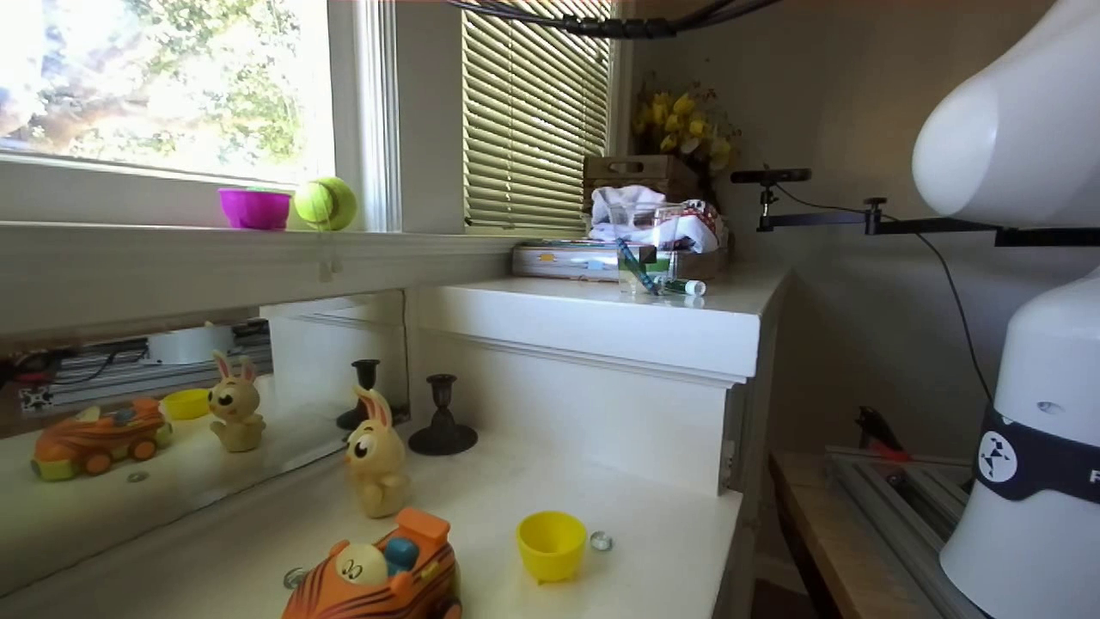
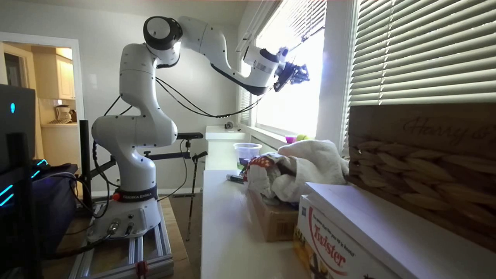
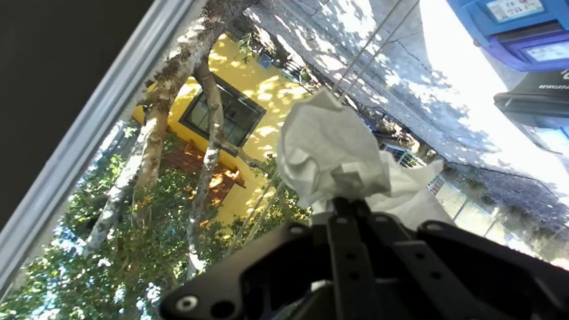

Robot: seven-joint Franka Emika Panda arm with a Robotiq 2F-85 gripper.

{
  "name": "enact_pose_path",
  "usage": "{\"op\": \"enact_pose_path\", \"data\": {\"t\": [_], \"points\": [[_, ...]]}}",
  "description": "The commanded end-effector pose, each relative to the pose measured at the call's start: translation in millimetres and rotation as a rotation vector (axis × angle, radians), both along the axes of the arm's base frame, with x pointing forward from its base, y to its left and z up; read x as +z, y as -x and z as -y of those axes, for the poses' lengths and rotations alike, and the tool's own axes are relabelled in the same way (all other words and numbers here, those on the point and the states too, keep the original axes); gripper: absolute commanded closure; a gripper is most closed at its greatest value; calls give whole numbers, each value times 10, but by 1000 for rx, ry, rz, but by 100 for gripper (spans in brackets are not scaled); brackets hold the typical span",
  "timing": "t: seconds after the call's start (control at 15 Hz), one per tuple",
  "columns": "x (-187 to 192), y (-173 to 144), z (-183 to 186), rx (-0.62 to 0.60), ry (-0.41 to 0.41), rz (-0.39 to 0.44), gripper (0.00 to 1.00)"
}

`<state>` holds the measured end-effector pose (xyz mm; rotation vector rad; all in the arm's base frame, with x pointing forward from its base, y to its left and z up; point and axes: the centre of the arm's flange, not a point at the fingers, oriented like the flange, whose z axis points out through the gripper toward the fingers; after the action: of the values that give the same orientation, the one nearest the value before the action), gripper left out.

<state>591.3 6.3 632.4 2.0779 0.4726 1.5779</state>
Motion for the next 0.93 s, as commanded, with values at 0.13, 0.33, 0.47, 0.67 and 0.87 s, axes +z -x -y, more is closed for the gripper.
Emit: {"op": "enact_pose_path", "data": {"t": [0.13, 0.33, 0.47, 0.67, 0.87], "points": [[-191, -327, 5, 7, 5, 5, 99], [-244, -329, 8, 25, -4, -7, 99], [-300, -323, 19, 33, -13, -30, 99], [-376, -319, 3, 44, -37, -64, 99], [-517, -323, -44, 40, -55, -122, 99]]}}
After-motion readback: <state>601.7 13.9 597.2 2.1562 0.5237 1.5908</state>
